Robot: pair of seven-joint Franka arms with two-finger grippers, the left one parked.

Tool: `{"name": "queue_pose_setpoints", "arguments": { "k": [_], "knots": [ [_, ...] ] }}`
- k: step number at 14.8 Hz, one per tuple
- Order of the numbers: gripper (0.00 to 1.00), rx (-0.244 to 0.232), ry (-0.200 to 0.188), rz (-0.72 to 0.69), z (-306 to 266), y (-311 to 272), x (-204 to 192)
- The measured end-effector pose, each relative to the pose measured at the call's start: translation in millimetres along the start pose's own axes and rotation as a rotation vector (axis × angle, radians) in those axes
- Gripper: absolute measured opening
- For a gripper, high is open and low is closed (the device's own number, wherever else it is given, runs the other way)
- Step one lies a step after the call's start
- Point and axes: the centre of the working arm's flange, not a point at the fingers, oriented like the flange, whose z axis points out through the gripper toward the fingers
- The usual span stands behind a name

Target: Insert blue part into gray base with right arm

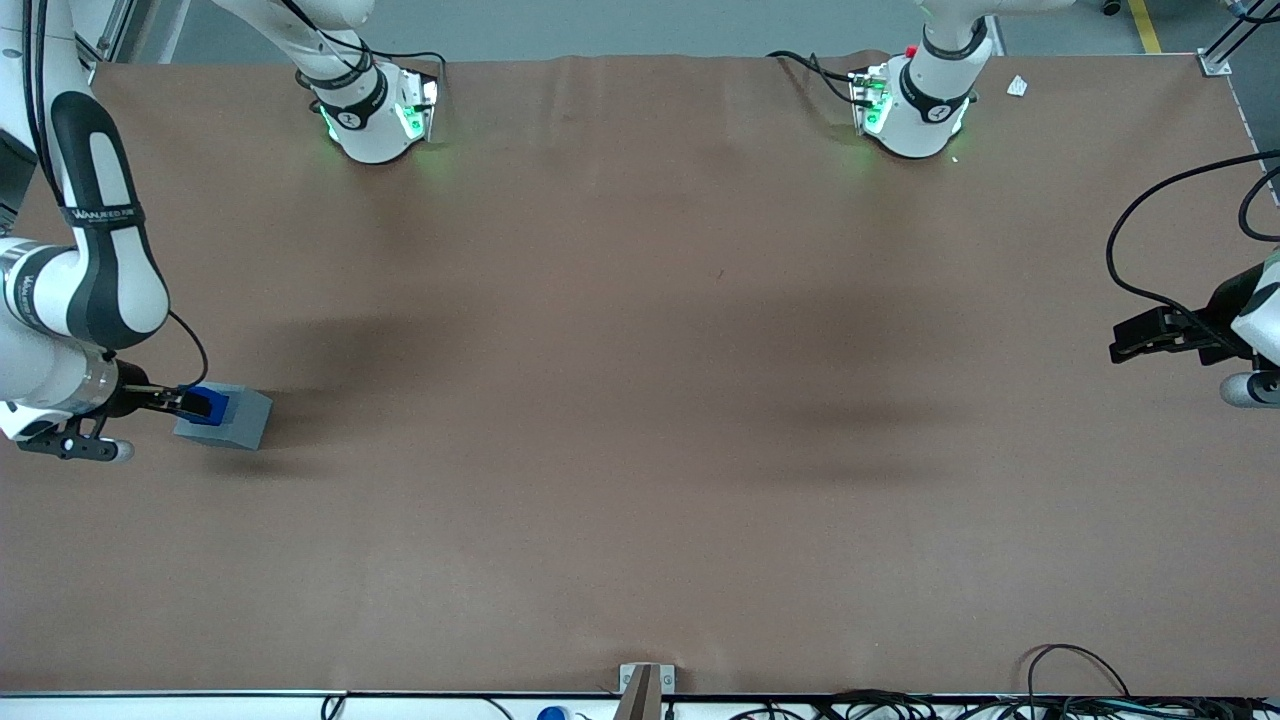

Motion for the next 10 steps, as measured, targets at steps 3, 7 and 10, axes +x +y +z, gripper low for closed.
{"name": "queue_pose_setpoints", "arguments": {
  "k": [3, 7, 10],
  "knots": [
    [1.0, 0.005, -0.022, -0.014, -11, -8, 3],
    [1.0, 0.052, -0.084, -0.048, -90, -40, 7],
    [1.0, 0.063, -0.035, -0.097, -174, -72, -5]
  ]
}}
